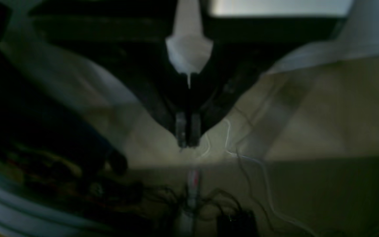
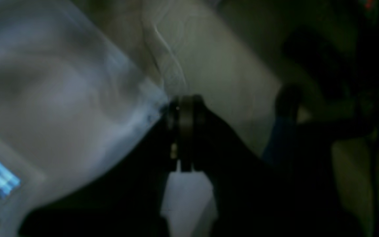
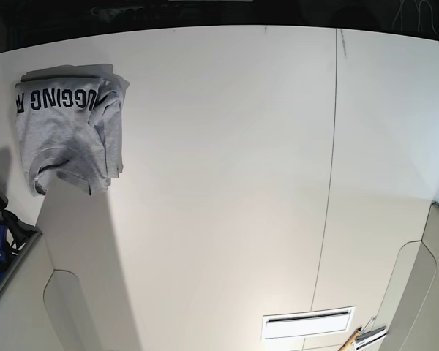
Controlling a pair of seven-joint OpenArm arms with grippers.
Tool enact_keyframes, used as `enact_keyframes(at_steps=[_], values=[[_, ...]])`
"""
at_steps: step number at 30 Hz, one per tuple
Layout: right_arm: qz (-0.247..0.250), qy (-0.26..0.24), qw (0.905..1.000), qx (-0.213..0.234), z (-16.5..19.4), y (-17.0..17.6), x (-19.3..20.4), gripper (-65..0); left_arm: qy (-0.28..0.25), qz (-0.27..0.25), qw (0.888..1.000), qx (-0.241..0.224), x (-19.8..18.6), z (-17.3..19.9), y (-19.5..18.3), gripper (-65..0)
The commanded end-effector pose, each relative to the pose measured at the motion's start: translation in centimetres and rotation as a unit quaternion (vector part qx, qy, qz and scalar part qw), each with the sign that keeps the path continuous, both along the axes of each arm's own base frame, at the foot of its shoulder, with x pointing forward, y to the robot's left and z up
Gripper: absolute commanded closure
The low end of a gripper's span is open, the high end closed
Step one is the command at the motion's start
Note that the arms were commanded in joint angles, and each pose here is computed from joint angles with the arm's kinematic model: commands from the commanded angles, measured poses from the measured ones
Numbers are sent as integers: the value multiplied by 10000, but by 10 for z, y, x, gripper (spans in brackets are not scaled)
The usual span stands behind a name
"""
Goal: Fold the T-shirt properly
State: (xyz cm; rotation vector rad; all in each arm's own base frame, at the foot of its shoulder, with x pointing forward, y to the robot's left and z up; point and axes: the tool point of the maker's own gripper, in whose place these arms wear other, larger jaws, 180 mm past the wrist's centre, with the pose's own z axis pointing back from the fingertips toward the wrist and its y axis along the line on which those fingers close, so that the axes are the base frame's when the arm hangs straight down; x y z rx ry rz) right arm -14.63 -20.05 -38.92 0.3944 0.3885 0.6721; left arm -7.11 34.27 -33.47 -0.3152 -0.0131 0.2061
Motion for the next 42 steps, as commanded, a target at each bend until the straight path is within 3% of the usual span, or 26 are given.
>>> enact_keyframes(at_steps=[1,6,11,16,20,23,24,28,32,39,42], values=[[-64,174,9997,-175,-7,-14,-12,0,351,-85,9993,61,-19,-10,5,0],[-965,667,9864,-1150,-65,-88,-48,0,668,-725,9946,332,-74,-75,9,0],[-2384,-165,9606,-1421,-133,-118,-19,0,225,-1686,9854,120,-78,-149,-33,0],[-3445,-593,9294,-1180,-188,-77,29,0,-88,-1988,9792,404,-56,-230,-82,0],[-4017,-1079,9019,-1167,-229,-29,99,0,-238,-1961,9797,353,-22,-282,-152,0],[-4314,-1337,8862,-1034,-244,17,156,0,-427,-2066,9770,299,11,-303,-201,0],[-4342,-1397,8844,-990,-246,31,170,0,-531,-2119,9754,302,23,-307,-212,0],[-4077,-1606,8943,-907,-250,70,204,0,-839,-2258,9697,406,66,-314,-233,0],[-4116,-1781,8879,-1025,-250,72,225,0,-1204,-2206,9635,923,117,-315,-218,0],[-4176,-1850,8820,-1157,-250,66,230,0,-1464,-1063,9727,1454,167,-309,-179,0],[-4188,-1899,8810,-1110,-249,69,235,0,-1483,-637,9771,1386,171,-307,-172,0]])
